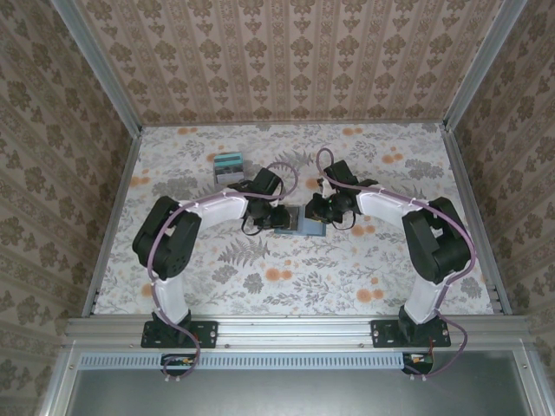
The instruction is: Take the credit cards out of the card holder
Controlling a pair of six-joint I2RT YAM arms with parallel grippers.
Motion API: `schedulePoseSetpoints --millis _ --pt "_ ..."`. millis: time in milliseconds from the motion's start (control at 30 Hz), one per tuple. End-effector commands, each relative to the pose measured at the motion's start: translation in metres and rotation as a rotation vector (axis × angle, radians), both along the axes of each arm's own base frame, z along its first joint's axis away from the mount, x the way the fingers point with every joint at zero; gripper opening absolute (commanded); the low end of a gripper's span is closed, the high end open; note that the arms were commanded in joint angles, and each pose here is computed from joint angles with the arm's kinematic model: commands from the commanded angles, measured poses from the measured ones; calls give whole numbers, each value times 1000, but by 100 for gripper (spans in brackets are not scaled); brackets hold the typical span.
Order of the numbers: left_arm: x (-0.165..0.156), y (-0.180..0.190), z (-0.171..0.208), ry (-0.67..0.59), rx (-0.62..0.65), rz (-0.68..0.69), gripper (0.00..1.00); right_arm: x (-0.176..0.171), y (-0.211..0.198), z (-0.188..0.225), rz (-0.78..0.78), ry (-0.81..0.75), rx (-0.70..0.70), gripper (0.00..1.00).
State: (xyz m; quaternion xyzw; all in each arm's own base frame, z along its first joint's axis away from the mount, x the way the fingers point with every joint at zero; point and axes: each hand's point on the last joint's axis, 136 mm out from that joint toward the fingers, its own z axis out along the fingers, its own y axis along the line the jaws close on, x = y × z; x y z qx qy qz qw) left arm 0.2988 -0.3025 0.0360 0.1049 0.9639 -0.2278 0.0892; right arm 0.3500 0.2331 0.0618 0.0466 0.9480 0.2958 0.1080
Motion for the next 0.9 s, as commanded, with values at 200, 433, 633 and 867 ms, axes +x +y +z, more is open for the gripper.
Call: schedulePoseSetpoints --millis 200,433,633,867 --pt "5 9 -7 16 44 5 24 4 15 -6 15 27 59 20" --pt "5 3 -5 16 15 -7 23 9 23 -10 20 42 93 20" --pt "3 -1 -6 28 2 -13 21 11 27 -19 18 65 107 21" --pt "2 -1 -8 34 1 -16 21 12 32 -27 25 87 121 22"
